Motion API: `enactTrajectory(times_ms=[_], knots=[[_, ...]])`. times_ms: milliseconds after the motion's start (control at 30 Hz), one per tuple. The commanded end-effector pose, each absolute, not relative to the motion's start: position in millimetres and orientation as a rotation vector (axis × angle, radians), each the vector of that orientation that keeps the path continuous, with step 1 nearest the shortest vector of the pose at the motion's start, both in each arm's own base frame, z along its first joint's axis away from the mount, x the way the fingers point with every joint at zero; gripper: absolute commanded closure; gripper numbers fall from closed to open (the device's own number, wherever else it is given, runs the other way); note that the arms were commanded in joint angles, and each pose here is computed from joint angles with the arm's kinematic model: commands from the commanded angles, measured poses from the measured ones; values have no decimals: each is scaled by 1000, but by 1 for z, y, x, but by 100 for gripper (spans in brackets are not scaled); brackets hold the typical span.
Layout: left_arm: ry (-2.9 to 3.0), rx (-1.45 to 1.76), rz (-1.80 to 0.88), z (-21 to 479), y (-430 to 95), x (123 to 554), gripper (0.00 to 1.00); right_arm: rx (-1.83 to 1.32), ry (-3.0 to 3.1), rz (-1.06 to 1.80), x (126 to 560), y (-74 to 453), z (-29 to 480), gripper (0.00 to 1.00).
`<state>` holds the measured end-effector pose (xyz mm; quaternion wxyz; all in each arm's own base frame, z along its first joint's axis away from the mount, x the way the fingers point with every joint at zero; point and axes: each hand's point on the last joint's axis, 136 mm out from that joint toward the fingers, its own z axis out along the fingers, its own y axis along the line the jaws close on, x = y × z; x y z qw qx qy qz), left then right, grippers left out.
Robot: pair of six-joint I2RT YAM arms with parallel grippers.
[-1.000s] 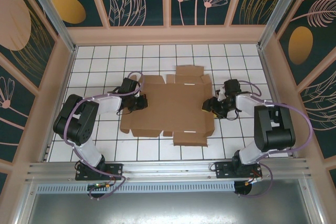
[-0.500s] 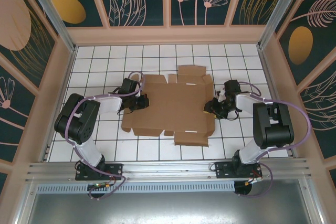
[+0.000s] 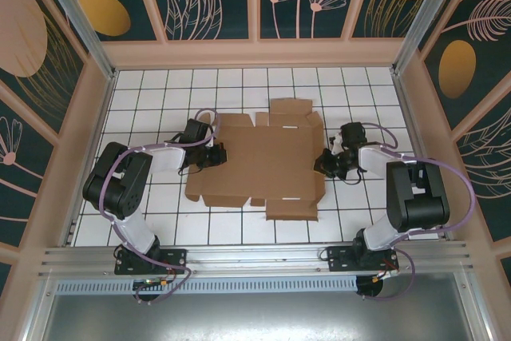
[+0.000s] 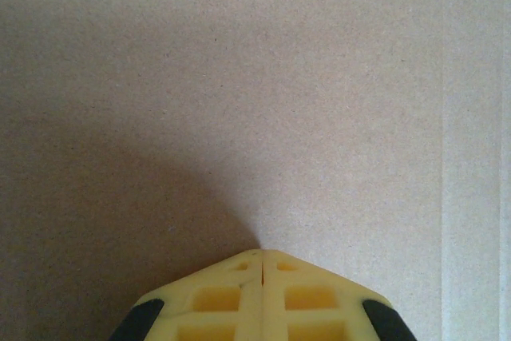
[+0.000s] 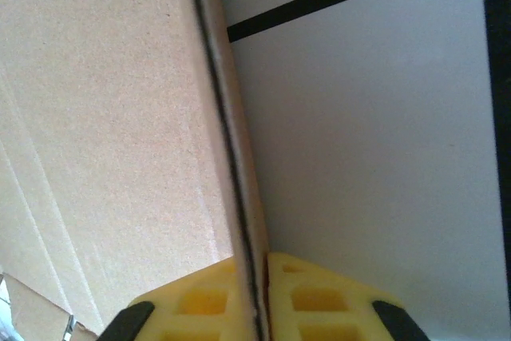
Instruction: Fold the paper box
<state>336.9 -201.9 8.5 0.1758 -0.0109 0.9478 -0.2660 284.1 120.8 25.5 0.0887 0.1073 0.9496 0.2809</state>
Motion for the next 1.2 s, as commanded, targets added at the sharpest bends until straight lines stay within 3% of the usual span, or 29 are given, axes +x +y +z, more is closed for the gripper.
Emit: enactTrajectory(times_ms=[0, 367, 633, 900, 1000, 1167], knots=[[3053, -124, -553, -62, -167, 256, 98, 230, 2740, 787, 304, 123, 59, 93], [2902, -123, -857, -5, -210, 256, 97, 60, 2735, 169, 342, 96, 117, 96], [2891, -101, -1052, -9, -268, 238, 98, -255, 2626, -132, 361, 140, 174, 91], [2659, -80, -1281, 42, -307, 268, 98, -501, 2338, -531, 370, 172, 219, 96], [2529, -45, -1340, 86, -313, 279, 93, -540, 2290, -551, 372, 181, 227, 97], [2406, -67, -1379, 133, -306, 284, 74, -609, 2290, -522, 368, 192, 220, 97]])
